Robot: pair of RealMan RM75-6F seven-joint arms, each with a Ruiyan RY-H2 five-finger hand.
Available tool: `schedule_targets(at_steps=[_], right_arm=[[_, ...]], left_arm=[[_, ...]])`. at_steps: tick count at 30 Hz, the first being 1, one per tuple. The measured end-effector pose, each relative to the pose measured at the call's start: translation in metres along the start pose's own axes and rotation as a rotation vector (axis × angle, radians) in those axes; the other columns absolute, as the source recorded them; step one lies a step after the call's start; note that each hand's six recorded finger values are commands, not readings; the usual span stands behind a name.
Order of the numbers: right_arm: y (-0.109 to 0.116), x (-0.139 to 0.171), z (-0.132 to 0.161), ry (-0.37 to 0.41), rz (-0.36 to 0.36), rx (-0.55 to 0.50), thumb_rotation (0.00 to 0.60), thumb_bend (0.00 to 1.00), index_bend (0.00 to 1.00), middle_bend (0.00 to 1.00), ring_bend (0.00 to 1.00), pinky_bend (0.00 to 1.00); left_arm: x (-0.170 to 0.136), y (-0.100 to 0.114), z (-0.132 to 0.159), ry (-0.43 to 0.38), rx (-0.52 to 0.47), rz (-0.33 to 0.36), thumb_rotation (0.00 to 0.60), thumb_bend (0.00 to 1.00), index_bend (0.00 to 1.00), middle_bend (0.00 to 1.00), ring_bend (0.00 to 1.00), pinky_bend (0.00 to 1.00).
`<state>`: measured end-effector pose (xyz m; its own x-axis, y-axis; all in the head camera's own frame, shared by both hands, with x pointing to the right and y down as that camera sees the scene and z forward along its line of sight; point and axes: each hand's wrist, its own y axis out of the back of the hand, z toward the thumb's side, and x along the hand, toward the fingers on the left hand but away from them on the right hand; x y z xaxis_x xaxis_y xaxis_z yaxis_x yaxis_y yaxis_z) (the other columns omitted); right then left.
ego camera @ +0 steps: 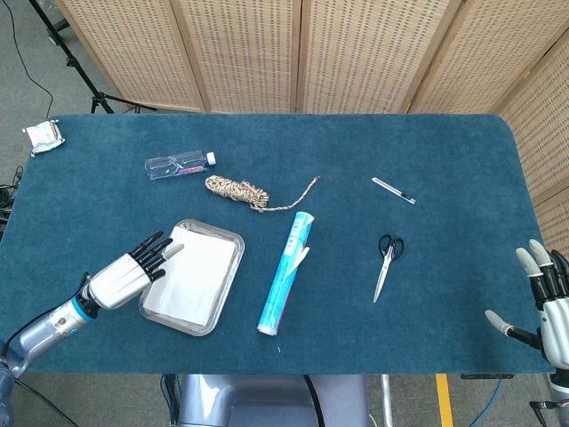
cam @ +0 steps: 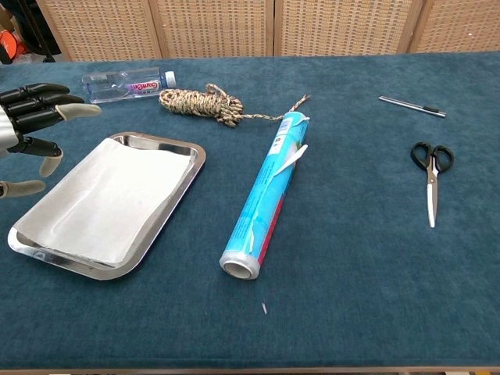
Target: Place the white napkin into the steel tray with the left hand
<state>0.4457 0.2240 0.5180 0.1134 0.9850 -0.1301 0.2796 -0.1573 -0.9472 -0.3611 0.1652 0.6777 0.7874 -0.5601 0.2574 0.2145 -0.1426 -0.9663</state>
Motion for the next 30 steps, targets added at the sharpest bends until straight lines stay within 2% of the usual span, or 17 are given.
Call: schedule_targets(at_steps=[12,18,20,25,30], right_arm=[[0.000,0.000,0.000,0.001,0.001,0.001,0.600,0.00,0.00,0.00,0.00,0.00],[-0.001,0.000,0.001,0.002,0.007,0.003,0.600,0.00,0.00,0.00,0.00,0.00],[-0.001,0.000,0.001,0.002,0.008,0.004,0.600,0.00,0.00,0.00,0.00,0.00],[-0.001,0.000,0.001,0.002,0.012,0.005,0.600,0.00,0.00,0.00,0.00,0.00],[-0.001,0.000,0.000,-0.001,0.014,0.006,0.600,0.00,0.00,0.00,0.00,0.00]], left_arm=[[0.002,-0.005,-0.005,0.035,0.032,-0.015,0.600,0.25,0.70,0.00,0.00,0.00],[0.002,-0.001,-0.011,0.085,-0.016,0.011,0.600,0.26,0.69,0.00,0.00,0.00],[0.002,0.000,-0.013,0.103,-0.039,0.020,0.600,0.26,0.65,0.00,0.00,0.00],[0.004,-0.002,-0.017,0.139,-0.076,0.019,0.600,0.26,0.40,0.00,0.00,0.00],[0.004,-0.006,-0.017,0.147,-0.121,0.002,0.600,0.24,0.31,0.00,0.00,0.00]])
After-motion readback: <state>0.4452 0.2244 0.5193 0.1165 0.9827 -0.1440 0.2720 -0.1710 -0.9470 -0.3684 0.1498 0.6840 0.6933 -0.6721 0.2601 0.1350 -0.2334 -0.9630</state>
